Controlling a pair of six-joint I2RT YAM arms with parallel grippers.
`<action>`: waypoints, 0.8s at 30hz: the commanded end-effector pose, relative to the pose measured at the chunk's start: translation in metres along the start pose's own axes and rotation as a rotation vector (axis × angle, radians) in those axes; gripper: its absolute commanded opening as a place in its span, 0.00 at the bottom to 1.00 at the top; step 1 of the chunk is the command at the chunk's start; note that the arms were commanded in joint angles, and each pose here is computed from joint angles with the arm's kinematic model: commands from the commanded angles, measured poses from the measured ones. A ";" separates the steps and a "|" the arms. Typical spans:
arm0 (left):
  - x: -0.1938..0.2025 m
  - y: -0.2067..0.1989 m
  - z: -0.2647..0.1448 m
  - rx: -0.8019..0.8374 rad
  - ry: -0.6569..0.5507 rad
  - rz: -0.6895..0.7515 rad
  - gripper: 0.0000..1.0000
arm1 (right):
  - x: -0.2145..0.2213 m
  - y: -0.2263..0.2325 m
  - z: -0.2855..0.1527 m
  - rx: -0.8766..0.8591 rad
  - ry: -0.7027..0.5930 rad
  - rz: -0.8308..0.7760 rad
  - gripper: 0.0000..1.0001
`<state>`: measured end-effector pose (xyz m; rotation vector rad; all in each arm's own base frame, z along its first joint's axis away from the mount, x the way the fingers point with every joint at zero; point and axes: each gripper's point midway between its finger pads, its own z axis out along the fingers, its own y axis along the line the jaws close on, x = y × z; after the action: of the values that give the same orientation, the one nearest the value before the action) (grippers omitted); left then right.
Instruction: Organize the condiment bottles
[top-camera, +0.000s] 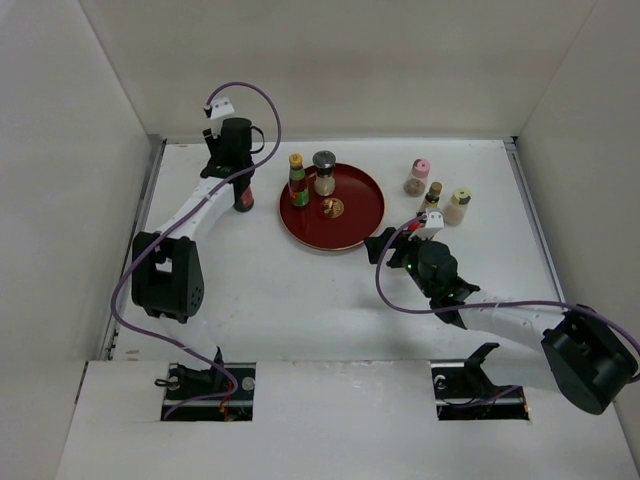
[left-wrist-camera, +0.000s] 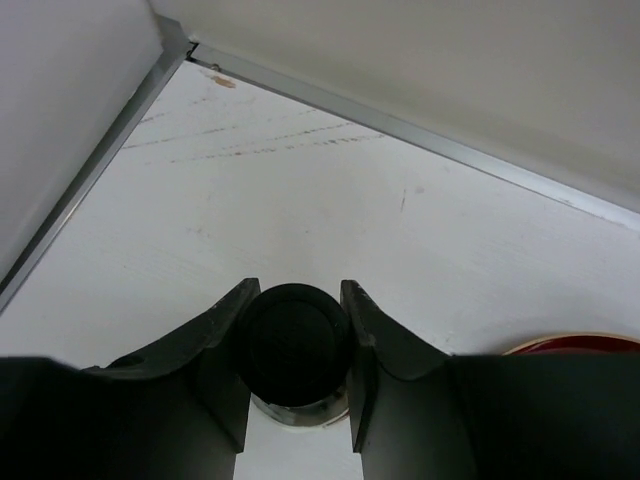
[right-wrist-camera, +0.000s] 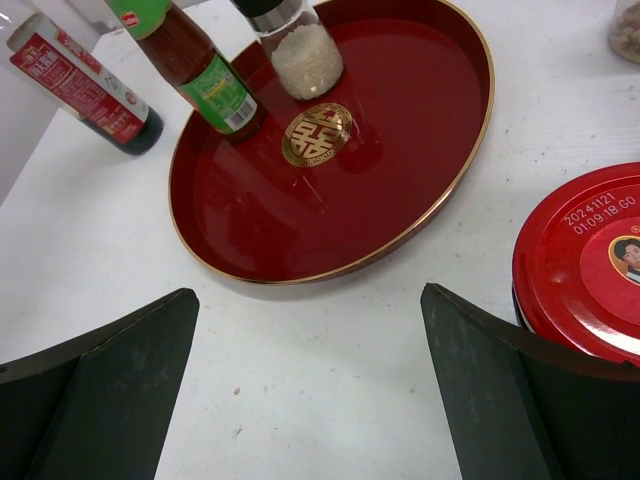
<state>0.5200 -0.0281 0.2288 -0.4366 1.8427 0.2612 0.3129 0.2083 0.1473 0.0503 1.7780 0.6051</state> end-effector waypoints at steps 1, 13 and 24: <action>-0.041 -0.001 -0.012 0.008 -0.091 -0.057 0.21 | -0.028 0.023 0.002 -0.066 -0.075 0.032 1.00; -0.103 -0.005 -0.138 0.137 -0.270 -0.146 0.17 | -0.030 0.024 0.000 -0.074 -0.085 0.042 1.00; -0.105 -0.061 -0.213 0.365 -0.291 -0.155 0.16 | -0.035 0.026 -0.002 -0.080 -0.097 0.047 1.00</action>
<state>0.3913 -0.1296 0.3549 -0.2501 1.6386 -0.0111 0.3124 0.2081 0.1533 0.0536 1.7622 0.6142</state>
